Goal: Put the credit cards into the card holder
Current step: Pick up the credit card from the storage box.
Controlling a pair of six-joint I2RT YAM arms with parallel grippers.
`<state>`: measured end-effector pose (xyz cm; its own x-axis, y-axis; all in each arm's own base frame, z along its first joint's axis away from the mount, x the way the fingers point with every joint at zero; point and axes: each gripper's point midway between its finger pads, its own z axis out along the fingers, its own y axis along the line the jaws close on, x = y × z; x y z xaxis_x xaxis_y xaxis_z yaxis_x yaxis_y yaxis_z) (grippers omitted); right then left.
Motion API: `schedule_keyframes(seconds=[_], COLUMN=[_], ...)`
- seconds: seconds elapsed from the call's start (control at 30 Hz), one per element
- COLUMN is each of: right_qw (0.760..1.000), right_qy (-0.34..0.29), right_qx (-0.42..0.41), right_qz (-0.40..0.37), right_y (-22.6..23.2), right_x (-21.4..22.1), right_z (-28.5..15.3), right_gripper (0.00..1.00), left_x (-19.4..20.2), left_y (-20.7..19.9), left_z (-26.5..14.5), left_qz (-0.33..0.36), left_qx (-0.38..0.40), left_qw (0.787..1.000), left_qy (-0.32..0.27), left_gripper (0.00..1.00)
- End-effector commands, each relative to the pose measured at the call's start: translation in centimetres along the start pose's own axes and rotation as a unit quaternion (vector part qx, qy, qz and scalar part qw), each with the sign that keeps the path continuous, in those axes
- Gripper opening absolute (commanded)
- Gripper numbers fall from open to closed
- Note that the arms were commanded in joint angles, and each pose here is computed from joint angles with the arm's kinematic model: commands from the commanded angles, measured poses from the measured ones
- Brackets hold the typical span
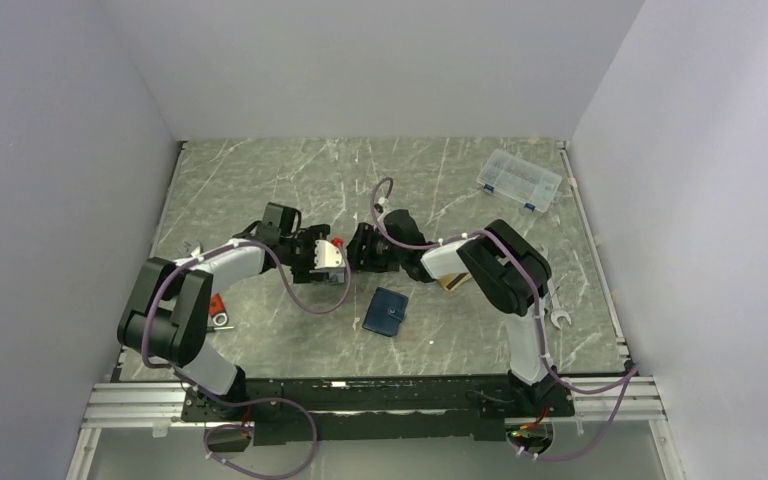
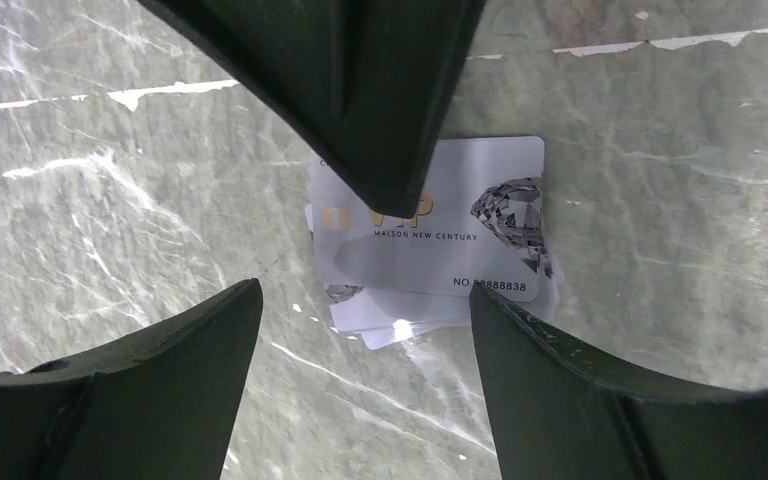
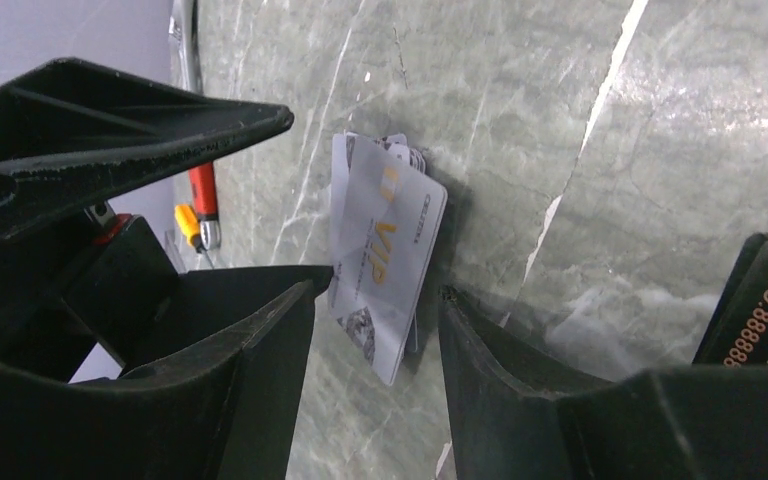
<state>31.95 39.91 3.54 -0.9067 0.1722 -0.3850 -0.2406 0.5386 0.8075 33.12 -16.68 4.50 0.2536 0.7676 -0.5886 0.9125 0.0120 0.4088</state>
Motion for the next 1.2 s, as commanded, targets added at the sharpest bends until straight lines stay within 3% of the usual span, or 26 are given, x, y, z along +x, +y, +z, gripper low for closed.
schedule_keyframes(seconds=[0.0, 1.17], right_qw=[0.999, 0.995], right_qy=[0.019, 0.029], right_qx=[0.014, 0.015], right_qz=[0.041, 0.096], right_y=[-2.1, -3.9], right_x=[1.9, 3.3], right_z=[-0.3, -0.3], right_gripper=[0.52, 0.48], left_x=[-0.7, -1.1], left_y=[1.3, 3.2], left_z=[0.5, 2.4], left_qz=[0.029, 0.034], left_qx=[-0.001, -0.01], left_qw=[1.0, 0.999], left_qy=[-0.003, 0.009], left_gripper=[0.82, 0.8])
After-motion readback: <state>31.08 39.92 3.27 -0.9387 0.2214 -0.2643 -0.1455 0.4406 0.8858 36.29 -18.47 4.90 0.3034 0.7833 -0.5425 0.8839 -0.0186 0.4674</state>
